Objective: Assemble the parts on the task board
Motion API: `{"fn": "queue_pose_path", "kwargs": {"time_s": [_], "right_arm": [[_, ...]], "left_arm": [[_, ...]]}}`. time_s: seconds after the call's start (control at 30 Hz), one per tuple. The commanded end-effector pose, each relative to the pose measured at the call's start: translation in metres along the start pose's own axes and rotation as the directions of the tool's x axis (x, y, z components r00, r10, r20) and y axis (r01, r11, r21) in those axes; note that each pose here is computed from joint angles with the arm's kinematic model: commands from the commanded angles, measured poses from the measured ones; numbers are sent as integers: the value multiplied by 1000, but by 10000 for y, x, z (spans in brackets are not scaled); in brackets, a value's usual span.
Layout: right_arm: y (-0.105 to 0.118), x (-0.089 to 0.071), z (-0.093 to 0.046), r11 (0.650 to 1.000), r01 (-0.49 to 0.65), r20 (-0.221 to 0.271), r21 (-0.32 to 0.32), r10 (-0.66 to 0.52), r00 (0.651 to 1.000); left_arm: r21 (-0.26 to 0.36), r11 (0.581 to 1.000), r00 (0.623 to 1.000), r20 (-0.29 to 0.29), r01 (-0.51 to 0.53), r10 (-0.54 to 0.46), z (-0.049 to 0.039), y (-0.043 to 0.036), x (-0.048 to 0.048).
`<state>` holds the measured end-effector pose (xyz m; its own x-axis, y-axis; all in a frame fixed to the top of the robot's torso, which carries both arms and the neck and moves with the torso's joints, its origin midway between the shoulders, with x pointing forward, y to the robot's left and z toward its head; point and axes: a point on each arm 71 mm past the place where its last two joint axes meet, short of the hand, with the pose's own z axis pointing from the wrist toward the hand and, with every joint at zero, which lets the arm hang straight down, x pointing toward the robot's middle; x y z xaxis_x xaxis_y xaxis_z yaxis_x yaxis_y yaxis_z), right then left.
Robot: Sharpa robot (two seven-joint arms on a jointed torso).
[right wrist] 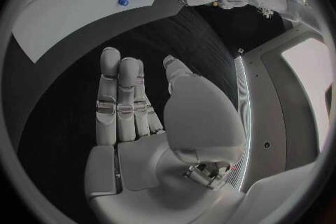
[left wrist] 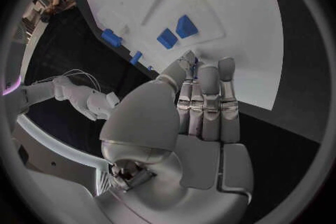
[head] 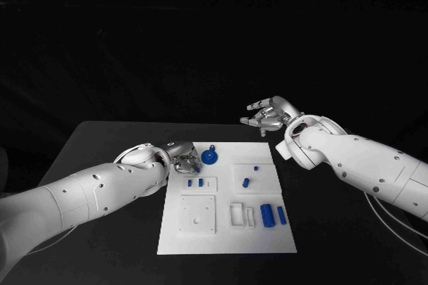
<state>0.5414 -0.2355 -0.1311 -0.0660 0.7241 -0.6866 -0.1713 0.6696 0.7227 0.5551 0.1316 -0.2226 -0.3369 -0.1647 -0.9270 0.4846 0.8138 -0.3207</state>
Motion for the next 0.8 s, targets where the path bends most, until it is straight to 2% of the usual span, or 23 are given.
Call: {"fn": "queue_pose_path", "kwargs": {"time_s": [0.03, 0.47, 0.8], "right_arm": [[8, 0, 0, 1000, 2, -2, -8, -2, 1000], [10, 4, 2, 1000, 1, -2, -9, -1, 1000], [12, 8, 4, 1000, 1, -3, -10, -1, 1000]], "left_arm": [[2, 1000, 1000, -29, -3, 3, 11, -34, 36], [-57, 998, 992, -119, -36, 29, 18, 19, 97], [-63, 997, 990, -133, -50, 41, 27, 24, 113]]}}
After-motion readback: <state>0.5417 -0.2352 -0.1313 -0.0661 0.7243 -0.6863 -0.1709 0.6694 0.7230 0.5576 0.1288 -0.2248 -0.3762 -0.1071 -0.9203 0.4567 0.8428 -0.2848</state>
